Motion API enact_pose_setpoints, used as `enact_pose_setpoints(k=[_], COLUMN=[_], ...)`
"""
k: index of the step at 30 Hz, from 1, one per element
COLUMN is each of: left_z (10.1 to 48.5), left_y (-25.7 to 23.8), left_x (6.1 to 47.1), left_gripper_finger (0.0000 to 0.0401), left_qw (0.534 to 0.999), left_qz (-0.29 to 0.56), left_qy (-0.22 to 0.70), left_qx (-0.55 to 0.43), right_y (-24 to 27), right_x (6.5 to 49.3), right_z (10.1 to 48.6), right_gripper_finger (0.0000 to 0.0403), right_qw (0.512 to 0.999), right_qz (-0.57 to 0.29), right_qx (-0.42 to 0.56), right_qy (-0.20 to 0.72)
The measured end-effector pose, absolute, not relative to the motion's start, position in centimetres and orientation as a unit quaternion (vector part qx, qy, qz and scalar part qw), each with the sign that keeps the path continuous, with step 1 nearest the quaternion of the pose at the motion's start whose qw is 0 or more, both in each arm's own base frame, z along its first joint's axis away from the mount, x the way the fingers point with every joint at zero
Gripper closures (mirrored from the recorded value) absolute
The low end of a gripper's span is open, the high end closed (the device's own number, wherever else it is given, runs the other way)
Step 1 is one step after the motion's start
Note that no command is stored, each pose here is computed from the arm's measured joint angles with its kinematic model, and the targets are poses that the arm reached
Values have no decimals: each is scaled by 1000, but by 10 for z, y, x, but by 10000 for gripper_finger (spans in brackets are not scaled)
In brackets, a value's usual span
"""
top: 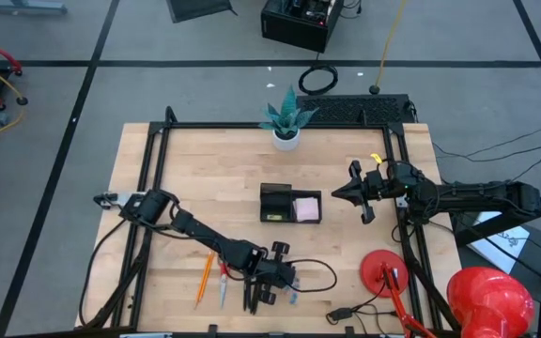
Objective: Pick and place office supplies into organizer
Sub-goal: Put the yellow binder clip into the black desk organizer, then put the pink binder clip into the black desk organizer
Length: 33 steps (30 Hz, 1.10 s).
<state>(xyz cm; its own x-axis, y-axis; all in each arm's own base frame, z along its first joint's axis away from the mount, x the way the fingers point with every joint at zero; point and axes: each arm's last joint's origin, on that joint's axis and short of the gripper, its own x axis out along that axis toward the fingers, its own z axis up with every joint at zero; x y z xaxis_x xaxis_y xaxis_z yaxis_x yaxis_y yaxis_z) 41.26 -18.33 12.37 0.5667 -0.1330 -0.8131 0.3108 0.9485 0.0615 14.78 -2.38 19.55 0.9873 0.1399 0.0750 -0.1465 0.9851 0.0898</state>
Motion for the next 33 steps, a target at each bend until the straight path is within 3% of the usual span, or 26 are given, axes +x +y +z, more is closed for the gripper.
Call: enact_pose_setpoints(k=[19,26,33], left_z=[190,177,162], left_y=[-179,-170,-163], left_x=[397,407,427], left_gripper_finger=[393,389,326], left_qw=[901,898,906], left_qz=[-75,-110,-177], left_qy=[403,417,383], left_qx=[144,88,31], right_y=[-24,-24,-24], right_x=[148,148,148], right_z=[195,195,195], right_gripper_finger=[401,401,401], right_qw=[996,996,996], right_qz=[72,72,72], right_qx=[48,48,49], right_qy=[-32,-32,-30])
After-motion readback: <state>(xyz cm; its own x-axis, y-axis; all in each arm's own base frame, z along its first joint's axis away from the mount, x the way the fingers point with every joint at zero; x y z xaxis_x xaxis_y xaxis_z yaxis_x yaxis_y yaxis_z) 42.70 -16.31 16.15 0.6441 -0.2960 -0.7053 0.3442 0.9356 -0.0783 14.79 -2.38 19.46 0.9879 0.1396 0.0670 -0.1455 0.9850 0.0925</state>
